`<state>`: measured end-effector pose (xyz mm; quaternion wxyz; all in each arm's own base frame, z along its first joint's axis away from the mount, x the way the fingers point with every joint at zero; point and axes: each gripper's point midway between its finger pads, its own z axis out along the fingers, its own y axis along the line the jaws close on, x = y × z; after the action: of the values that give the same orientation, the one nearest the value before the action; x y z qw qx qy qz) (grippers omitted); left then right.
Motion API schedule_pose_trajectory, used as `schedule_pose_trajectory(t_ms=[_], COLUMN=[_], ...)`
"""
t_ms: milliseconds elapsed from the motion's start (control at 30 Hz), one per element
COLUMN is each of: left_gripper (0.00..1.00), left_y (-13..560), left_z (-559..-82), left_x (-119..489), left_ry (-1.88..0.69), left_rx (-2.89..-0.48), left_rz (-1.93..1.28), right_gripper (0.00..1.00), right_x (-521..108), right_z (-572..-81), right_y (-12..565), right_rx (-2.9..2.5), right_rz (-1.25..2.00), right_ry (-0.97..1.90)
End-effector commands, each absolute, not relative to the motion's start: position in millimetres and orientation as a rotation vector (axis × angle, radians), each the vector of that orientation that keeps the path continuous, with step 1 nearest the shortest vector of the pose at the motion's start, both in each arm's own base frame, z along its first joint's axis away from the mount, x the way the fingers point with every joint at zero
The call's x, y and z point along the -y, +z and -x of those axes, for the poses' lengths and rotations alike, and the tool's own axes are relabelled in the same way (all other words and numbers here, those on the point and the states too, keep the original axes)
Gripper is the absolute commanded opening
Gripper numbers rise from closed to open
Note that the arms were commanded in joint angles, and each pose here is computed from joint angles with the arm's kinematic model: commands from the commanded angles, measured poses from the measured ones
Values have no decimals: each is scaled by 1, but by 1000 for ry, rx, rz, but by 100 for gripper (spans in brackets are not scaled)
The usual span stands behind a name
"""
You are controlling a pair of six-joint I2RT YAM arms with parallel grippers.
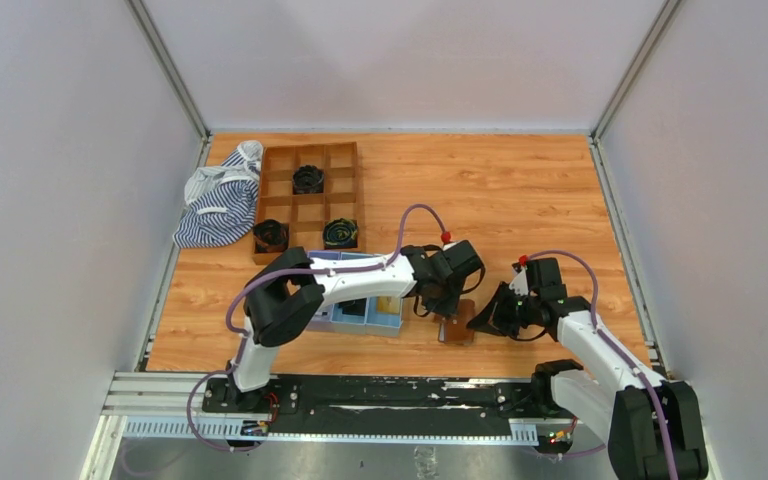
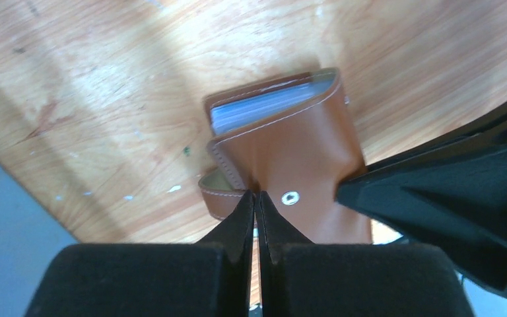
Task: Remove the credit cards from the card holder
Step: Open the card holder at the center of the board.
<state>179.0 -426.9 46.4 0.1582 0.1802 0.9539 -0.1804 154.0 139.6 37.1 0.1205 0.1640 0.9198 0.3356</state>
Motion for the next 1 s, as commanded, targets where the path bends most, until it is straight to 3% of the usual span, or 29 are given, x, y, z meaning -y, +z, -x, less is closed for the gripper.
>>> schedule_pose_trajectory(t_ms=[0, 167, 300, 433, 633, 867, 967], left_gripper=[0, 0, 0, 0, 0, 0, 0], left_y=[51, 74, 89, 121, 170, 174, 172], left_z=[-184, -190, -195, -197, -177, -166, -166], left_x=[396, 388, 380, 386, 421, 437, 435], left_ry=[-361, -357, -383, -526, -917, -1024, -1023], left_rx=[-2708, -2651, -2626, -2513, -2372, -2386, -2388], left_rz=[-511, -507, -478, -482, -534, -586, -572], right_gripper=[0, 0, 36, 52, 52, 51, 46], right_x=[-123, -114, -98, -91, -91, -100, -104], right_z=[-142, -142, -147, -151, -157, -170, -168], right_y=[13, 9, 21, 37, 62, 103, 99], right_rx=[-2760, -2770, -2745, -2687, -2593, -2430, -2448], right_rz=[-546, -551, -509, -459, -448, -418, -405], right_ry=[810, 721, 587, 548, 563, 672, 699])
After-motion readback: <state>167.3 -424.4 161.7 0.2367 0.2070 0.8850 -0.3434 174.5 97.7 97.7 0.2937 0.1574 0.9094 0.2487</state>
